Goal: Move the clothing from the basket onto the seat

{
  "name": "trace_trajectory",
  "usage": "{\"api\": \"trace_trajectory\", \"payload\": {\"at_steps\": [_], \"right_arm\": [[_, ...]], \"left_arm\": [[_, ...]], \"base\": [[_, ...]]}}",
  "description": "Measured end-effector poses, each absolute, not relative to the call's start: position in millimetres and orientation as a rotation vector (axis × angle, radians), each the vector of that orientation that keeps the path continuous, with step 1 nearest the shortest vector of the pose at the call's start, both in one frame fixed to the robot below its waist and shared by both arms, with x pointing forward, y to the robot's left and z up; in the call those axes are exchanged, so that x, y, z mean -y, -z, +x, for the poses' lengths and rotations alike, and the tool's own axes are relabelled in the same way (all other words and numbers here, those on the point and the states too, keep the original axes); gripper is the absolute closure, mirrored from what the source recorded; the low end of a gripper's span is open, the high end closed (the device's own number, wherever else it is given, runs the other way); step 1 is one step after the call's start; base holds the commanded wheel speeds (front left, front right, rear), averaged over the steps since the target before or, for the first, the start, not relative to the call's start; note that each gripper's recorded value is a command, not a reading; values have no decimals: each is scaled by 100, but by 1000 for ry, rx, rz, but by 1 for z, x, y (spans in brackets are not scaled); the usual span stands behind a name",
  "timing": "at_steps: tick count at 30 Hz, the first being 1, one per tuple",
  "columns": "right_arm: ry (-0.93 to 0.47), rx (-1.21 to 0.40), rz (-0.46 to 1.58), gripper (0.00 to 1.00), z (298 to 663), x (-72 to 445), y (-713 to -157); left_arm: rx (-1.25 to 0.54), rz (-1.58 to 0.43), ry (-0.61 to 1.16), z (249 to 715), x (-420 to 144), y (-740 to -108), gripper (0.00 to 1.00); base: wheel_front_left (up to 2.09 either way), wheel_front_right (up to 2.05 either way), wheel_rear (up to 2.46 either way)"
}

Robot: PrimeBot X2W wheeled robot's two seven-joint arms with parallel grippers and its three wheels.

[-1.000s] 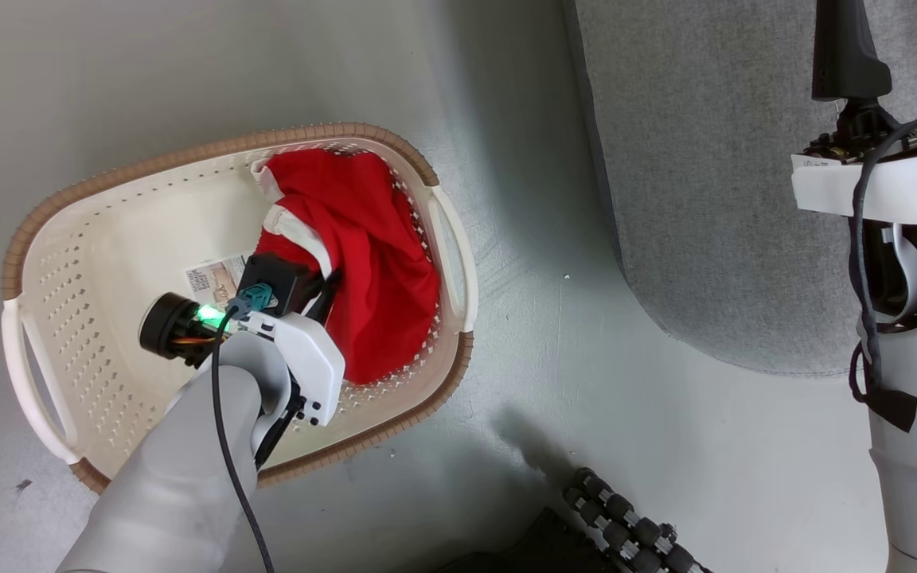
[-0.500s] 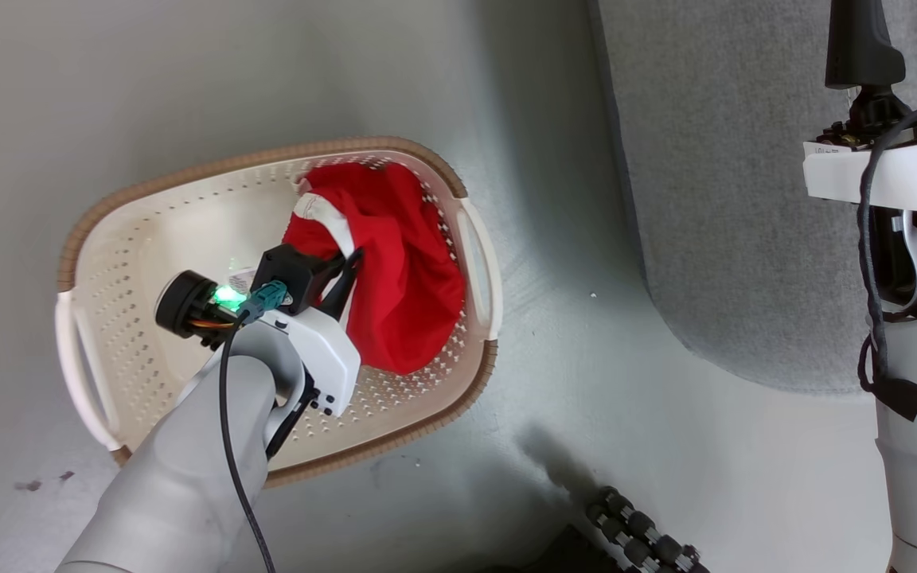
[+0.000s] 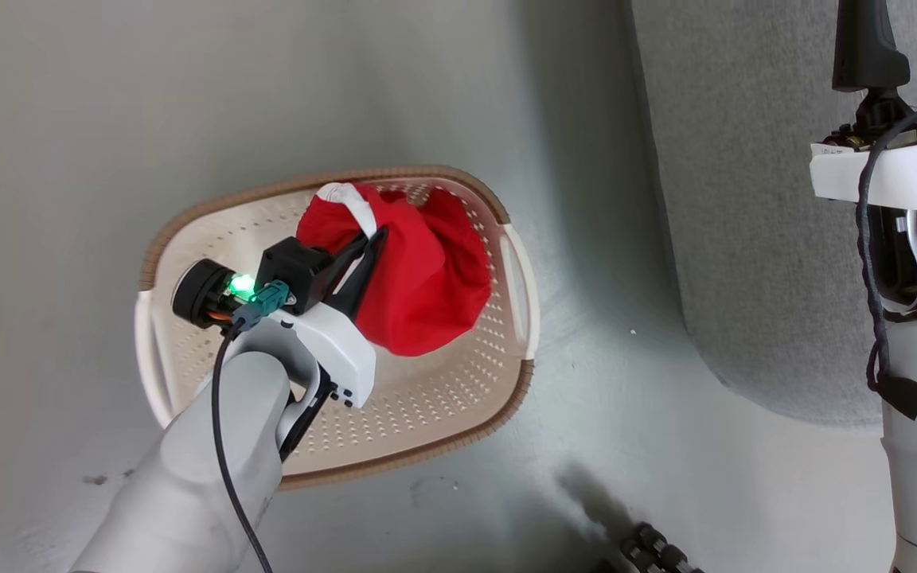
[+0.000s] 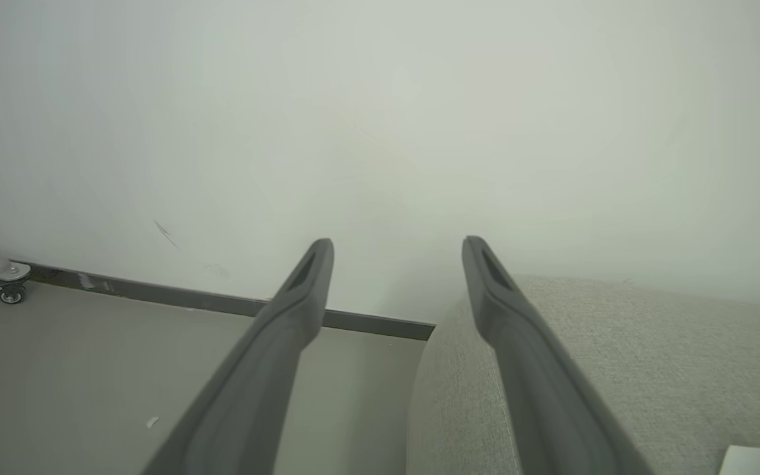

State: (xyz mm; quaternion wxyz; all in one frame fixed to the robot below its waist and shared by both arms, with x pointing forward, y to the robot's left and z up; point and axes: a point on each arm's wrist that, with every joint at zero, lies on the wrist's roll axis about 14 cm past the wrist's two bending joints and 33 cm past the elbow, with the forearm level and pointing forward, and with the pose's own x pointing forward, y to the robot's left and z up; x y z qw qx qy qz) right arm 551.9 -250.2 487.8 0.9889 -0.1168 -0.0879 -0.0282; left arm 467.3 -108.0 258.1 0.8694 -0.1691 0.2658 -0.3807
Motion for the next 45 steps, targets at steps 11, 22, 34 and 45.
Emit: {"api": "trace_trajectory", "payload": {"at_steps": [11,22,34,45], "right_arm": [[44,173,-217,0,539,240,-496],[-4,156,-205,0,520,225,-502],[-112,177,-202,0,502,193,-520],[-274,167,-207,0,470,150,-525]], "left_arm": [[-283,-368,682,526,72,-346,100],[-19,-360,597,551,32,-441,100],[160,-326,565,542,2,-516,100],[290,-288,550,523,-18,-577,100]], "base": [[0,0,0],[0,0,0],[0,0,0],[0,0,0]]}}
